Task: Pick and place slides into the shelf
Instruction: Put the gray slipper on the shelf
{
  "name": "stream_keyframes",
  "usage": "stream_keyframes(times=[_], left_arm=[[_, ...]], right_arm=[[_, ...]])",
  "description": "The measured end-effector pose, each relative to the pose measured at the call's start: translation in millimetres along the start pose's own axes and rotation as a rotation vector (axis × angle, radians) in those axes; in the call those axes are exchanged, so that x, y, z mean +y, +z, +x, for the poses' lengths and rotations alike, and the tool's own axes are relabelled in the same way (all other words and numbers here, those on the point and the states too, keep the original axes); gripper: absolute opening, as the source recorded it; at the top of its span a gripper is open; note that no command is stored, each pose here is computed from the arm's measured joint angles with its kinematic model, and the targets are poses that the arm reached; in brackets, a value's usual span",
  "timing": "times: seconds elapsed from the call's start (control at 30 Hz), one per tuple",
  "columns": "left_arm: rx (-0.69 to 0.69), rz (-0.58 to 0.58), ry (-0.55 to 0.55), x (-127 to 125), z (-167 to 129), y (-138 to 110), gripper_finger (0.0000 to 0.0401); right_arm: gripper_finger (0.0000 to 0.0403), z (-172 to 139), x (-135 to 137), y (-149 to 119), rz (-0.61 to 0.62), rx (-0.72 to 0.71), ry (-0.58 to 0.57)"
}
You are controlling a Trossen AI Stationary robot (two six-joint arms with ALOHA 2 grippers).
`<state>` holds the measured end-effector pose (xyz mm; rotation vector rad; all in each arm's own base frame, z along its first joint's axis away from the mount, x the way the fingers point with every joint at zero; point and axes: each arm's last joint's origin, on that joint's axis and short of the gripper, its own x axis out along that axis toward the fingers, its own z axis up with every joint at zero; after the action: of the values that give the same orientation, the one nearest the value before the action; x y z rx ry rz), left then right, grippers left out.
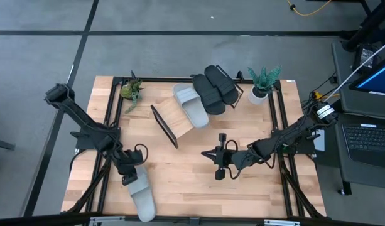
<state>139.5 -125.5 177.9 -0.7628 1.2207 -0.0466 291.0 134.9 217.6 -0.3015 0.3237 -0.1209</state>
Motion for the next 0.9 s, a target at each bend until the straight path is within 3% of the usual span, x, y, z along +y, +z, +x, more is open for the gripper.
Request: stream_keyframes(times=[0.9], left_arm=[[0.032, -0.012, 0.012, -3.9, 18.7, -0.6, 0.011]], right_arm=[[0.0014, -0.1, 0.4, 0.2, 0.002, -0.003, 0.003]])
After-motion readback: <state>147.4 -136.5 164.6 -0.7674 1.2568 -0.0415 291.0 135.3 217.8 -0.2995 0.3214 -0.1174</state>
